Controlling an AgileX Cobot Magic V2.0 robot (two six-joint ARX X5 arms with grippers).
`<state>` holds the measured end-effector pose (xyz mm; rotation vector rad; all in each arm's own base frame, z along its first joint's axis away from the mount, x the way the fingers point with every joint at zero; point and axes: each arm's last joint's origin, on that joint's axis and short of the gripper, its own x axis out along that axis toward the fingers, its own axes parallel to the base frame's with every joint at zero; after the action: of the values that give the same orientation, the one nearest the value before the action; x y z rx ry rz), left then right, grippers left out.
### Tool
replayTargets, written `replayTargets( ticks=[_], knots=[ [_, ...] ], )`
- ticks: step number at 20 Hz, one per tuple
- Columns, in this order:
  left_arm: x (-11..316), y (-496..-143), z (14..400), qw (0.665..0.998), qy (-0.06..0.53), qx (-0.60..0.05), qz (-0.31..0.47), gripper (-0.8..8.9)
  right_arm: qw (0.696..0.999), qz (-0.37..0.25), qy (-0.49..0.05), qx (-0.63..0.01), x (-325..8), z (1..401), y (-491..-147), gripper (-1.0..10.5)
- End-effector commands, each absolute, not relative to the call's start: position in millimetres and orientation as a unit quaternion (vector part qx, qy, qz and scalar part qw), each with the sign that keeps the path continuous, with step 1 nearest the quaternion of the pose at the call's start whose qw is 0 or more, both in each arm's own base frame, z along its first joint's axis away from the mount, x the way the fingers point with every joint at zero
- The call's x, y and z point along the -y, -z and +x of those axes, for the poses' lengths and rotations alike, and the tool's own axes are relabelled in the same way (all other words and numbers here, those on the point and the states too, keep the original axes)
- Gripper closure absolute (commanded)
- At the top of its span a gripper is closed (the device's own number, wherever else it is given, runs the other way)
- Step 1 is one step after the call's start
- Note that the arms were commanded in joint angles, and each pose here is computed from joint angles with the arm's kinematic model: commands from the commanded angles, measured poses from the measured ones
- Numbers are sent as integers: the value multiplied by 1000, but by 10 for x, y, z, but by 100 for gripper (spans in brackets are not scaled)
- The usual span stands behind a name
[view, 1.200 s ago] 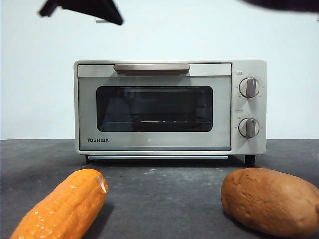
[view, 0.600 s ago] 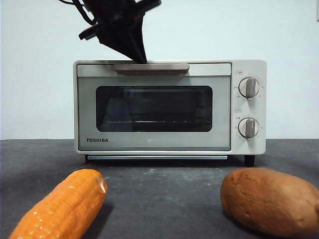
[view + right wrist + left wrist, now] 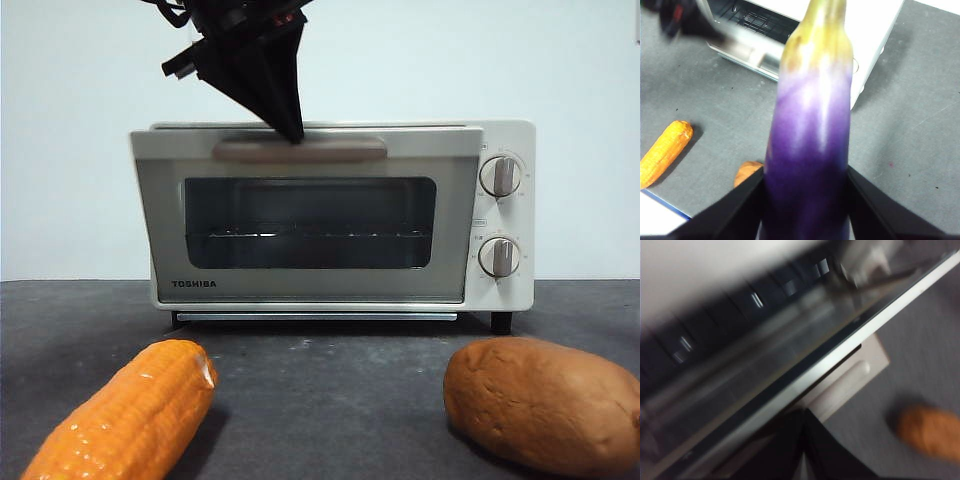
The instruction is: Take the eggplant from the table,put the eggplant in the oven
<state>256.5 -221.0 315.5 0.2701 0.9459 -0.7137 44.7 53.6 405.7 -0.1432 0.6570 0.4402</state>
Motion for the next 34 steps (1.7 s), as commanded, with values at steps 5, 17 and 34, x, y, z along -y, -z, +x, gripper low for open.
replayTargets(
  ticks=[5, 17, 34],
  knots=[
    [2403, -3181, 2141, 752, 368, -511, 196, 808, 905, -113, -231, -337, -519, 420, -4040, 787],
    [1630, -3672, 1742, 861, 305, -390, 113, 808, 831, -123, -396, -372, -1039, 593, -4025, 787],
    [519, -2838, 1850, 916, 183, -353, -57, 808, 833, -263, -385, -299, -2353, 1559, -3494, 791]
  ],
)
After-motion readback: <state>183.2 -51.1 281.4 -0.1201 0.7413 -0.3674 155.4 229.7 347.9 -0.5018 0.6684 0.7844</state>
